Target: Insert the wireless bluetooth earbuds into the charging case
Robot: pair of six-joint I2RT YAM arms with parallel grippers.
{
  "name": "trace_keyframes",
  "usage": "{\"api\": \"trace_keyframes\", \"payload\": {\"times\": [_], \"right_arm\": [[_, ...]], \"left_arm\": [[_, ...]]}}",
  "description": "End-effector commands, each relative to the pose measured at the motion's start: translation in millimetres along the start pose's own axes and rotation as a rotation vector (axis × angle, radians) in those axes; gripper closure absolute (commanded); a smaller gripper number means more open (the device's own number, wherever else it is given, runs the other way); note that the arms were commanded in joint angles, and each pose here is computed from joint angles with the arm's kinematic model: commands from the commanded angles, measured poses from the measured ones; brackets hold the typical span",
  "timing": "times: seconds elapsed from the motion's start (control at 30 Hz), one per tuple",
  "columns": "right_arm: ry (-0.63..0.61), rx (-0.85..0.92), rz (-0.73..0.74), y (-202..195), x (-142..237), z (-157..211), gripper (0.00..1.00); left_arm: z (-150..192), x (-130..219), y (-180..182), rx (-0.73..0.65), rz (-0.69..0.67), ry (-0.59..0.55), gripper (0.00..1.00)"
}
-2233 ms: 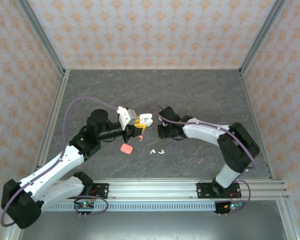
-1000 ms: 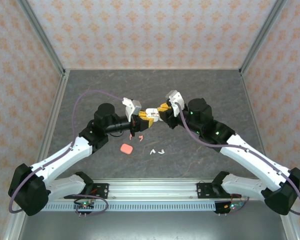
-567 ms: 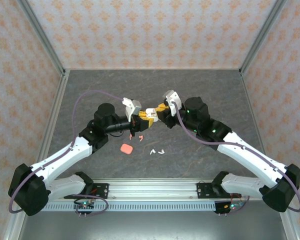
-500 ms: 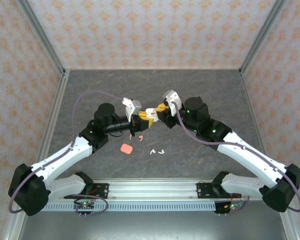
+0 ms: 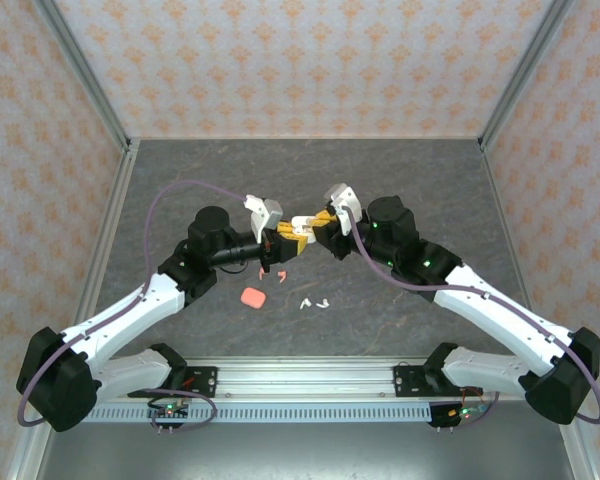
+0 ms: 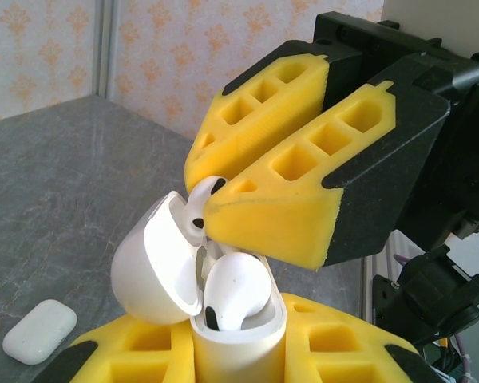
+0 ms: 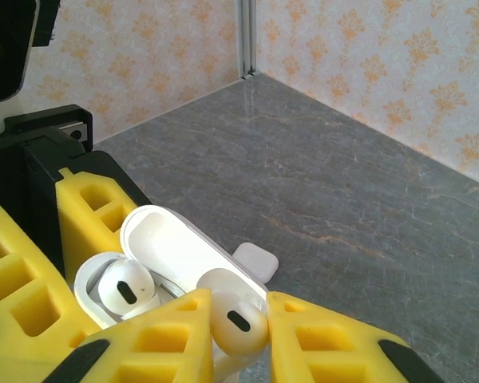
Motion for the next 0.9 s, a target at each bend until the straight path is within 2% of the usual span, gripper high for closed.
{"api": "trace_keyframes", "payload": {"times": [0.0,0.27,0.7,0.87], "right_arm": [[-0.007,-0.011,-0.032,5.7,4.4,1.6,0.8],[-0.003,-0.061,-0.106,14.8,8.9,-2.0,0.77],[-0.03,-0.085,-0.135,18.8,18.5,-13.5,0.72],[-0.051,-0.089,-0.133,18.9,24.0,-18.9,0.66]], "left_arm": [[-22.3,2.2,-11.1,-0.05,0.032,-0.074,1.0],[-20.8,3.4,-11.7,-0.062,0.031,-0.078,1.0],[-20.8,6.1,-12.6,-0.086,0.03,-0.102,1.0],[-21.0,6.5,-12.6,-0.09,0.029,-0.108,1.0]]}}
Point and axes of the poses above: each hand's point on the last joint's axis, 136 mm out from that joint toward the fingers, its own x axis back along the fingers, its own y axis along the line the jaws close on, z = x × y, the point moved 5 cm from there along x, back along the fingers, and after that the axes turned 3 degrees about x, right-handed, at the moved point
